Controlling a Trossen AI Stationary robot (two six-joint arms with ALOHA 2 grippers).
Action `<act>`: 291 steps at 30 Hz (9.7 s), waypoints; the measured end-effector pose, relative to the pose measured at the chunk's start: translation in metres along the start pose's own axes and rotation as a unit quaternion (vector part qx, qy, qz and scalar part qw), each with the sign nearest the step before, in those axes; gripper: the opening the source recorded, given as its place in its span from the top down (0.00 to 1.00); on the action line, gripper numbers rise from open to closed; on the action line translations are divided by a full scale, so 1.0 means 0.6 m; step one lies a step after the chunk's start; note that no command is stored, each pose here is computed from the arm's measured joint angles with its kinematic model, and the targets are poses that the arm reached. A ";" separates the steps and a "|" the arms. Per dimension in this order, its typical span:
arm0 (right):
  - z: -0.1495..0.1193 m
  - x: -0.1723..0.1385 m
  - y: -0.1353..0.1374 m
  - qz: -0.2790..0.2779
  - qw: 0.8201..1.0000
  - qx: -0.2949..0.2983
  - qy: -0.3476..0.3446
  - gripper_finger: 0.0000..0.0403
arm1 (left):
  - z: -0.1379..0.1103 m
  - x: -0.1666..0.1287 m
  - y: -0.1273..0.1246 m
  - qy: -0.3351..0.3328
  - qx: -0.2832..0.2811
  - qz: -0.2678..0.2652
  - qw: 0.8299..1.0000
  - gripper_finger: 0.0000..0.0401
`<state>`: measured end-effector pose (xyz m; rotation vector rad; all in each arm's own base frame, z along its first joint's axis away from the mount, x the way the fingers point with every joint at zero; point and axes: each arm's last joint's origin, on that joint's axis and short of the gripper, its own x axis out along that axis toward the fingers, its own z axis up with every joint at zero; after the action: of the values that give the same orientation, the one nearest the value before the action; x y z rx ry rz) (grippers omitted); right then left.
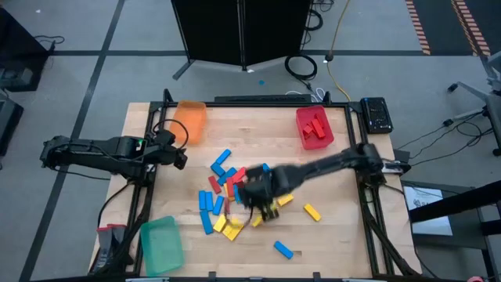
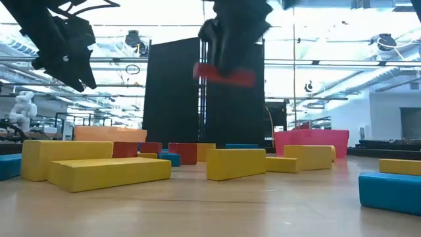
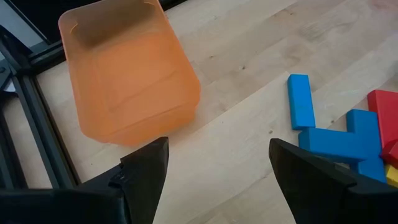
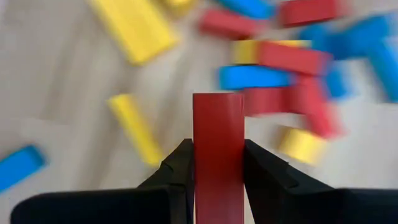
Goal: Sort blocks
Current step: Put the red block into the red transparent bin
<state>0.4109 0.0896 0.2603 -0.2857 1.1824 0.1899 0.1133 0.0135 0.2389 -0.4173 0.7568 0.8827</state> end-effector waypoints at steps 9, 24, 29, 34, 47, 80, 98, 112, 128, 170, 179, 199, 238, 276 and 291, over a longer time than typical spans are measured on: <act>-0.124 -0.122 -0.204 -0.099 0.984 0.149 -0.010 0.79 | 0.000 0.000 0.000 -0.004 0.009 0.004 1.000 0.29; -0.392 -0.122 -0.329 -0.189 0.877 0.439 0.058 0.79 | 0.003 0.000 0.002 -0.025 0.012 0.020 0.999 0.29; -0.442 -0.082 -0.342 -0.182 0.862 0.471 0.049 0.79 | 0.003 0.000 0.001 -0.028 -0.028 0.018 0.999 0.29; -0.484 -0.063 -0.354 -0.186 0.838 0.512 0.038 0.79 | 0.003 0.000 0.001 -0.028 -0.042 0.018 0.999 0.29; -0.505 -0.048 -0.351 -0.177 0.826 0.534 0.033 0.57 | 0.003 0.000 0.002 -0.030 -0.054 0.021 0.998 0.29; -0.119 -0.093 -0.203 0.038 0.963 0.174 -0.204 0.38 | 0.004 0.000 0.002 -0.036 -0.055 0.025 0.998 0.29; -0.052 0.089 -0.109 0.074 0.977 0.133 -0.151 0.38 | 0.004 0.000 0.002 -0.033 -0.053 0.024 0.998 0.29; -0.039 0.126 -0.080 0.071 0.978 0.120 -0.155 0.38 | 0.003 0.000 0.002 -0.032 -0.052 0.024 0.998 0.29; -0.056 0.205 -0.074 0.068 0.983 0.142 -0.098 0.38 | 0.002 0.000 0.003 -0.027 -0.046 0.026 0.998 0.29; -0.183 -0.108 -0.269 -0.210 0.915 0.345 -0.019 0.96 | 0.000 0.000 0.006 -0.025 -0.045 0.034 0.998 0.29; -0.308 -0.071 -0.345 -0.207 0.845 0.490 0.058 0.96 | 0.000 0.000 0.006 -0.025 -0.045 0.034 0.998 0.29; -0.443 -0.043 -0.413 -0.195 0.763 0.615 0.041 0.96 | 0.000 0.000 0.006 -0.025 -0.058 0.033 0.997 0.29; -0.136 -0.001 -0.240 0.055 0.906 0.288 -0.305 0.47 | 0.001 0.000 0.005 -0.027 -0.059 0.032 0.997 0.29; -0.078 0.220 -0.209 -0.025 0.992 0.099 -0.068 0.46 | -0.001 0.000 0.007 -0.021 -0.050 0.036 0.998 0.29; -0.085 0.224 -0.204 -0.007 0.995 0.084 -0.048 0.61 | -0.002 0.000 0.009 -0.020 -0.045 0.044 0.998 0.29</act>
<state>0.4517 -0.0432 0.1324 -0.1351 1.0931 0.0897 0.1083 0.0156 0.2379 -0.4479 0.7048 1.0069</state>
